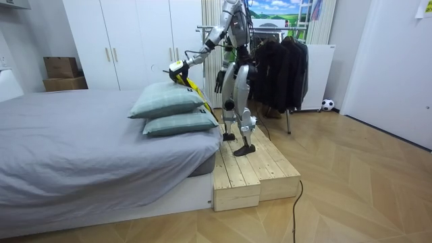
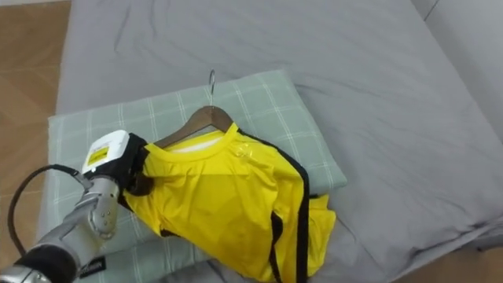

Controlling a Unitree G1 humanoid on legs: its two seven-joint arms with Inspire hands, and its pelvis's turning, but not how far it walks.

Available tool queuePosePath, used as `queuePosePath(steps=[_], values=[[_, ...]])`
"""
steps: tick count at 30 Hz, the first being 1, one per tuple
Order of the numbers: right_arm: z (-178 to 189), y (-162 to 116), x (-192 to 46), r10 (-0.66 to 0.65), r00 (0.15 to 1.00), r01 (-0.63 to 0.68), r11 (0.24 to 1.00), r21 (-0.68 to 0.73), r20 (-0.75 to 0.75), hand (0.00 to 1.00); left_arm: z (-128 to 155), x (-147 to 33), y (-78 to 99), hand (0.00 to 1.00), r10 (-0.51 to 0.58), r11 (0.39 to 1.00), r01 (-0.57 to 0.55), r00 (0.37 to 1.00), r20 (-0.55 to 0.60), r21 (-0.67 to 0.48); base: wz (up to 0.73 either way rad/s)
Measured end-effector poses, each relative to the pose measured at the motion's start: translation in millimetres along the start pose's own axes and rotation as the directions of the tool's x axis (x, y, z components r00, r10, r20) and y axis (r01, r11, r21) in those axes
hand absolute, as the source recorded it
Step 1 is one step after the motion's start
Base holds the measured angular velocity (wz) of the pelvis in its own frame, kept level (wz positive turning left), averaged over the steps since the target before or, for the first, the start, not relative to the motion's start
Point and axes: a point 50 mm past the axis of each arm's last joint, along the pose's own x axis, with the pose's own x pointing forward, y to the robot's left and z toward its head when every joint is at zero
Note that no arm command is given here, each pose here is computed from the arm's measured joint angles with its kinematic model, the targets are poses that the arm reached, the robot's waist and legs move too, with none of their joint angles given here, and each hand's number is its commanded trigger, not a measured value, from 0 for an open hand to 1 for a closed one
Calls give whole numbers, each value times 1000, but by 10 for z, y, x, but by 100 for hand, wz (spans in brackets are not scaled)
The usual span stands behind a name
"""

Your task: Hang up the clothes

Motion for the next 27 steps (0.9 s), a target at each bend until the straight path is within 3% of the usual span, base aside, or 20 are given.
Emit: queuePosePath(steps=[5,11,15,27], values=[[-242,-26,-52,-16,999,19,998,54,-49,0,23,-114,-55,100,19,998,-23,997,73,51,3],[-538,-104,-139,-57,990,69,994,82,-133,0,262,-154,104,100,161,987,-160,967,198,-22,1],[-760,-161,-221,-86,977,107,989,99,-197,0,267,-268,100,100,195,981,-187,956,219,-59,0],[-921,-183,-292,-89,970,127,979,160,-224,0,266,-561,130,100,255,965,-226,930,263,-137,0]])
